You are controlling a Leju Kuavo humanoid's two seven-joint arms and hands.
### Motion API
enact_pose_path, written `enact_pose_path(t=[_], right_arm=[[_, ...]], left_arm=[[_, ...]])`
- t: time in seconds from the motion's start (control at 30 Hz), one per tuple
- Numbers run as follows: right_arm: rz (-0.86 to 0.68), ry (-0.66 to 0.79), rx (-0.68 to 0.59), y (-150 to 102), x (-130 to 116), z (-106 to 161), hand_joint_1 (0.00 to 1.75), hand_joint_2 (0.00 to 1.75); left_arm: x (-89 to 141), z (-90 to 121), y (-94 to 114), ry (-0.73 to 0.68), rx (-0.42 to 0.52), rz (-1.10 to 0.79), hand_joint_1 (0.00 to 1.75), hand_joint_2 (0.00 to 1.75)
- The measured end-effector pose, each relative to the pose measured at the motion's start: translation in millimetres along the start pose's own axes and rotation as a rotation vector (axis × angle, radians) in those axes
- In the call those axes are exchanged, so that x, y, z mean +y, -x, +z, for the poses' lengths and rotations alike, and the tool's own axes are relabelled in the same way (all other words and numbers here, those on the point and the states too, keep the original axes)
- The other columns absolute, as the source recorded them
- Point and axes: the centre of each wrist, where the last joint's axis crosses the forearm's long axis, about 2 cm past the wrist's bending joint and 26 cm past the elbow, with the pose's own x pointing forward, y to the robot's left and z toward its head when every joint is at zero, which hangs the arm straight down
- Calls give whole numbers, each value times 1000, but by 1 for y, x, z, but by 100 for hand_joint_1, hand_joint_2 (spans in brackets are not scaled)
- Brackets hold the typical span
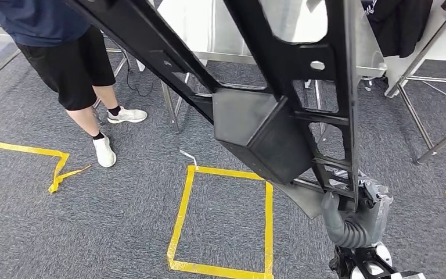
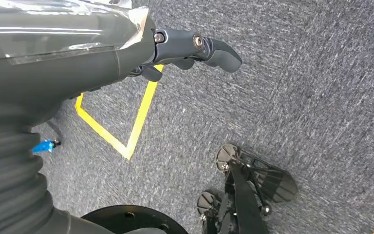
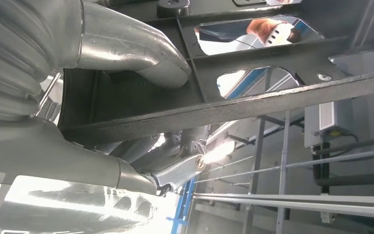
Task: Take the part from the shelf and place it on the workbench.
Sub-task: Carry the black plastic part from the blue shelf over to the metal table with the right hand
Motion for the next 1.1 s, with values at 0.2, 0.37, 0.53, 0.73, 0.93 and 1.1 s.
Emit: enact_pose_path(t=[0.2, 0.37, 0.53, 0.73, 0.93, 1.1], right_arm=[[3, 4, -1, 0, 0, -1, 175, 175], [3, 6, -1, 0, 1, -1, 175, 175], [2, 9, -3, 0, 2, -2, 175, 175], [5, 10, -7, 0, 1, -3, 175, 175], [15, 12, 3, 1, -2, 0, 175, 175], [14, 10, 1, 1, -2, -1, 175, 175]], left_arm=[[1, 0, 1, -5, 10, -1, 0, 175], [0, 1, 2, -3, 15, -3, 0, 175], [-1, 0, 1, -3, 13, -3, 0, 175], [-1, 1, 1, -2, 14, -5, 0, 175], [-1, 1, 3, -6, 18, -6, 0, 175], [-3, 1, 2, -7, 19, -6, 0, 175]])
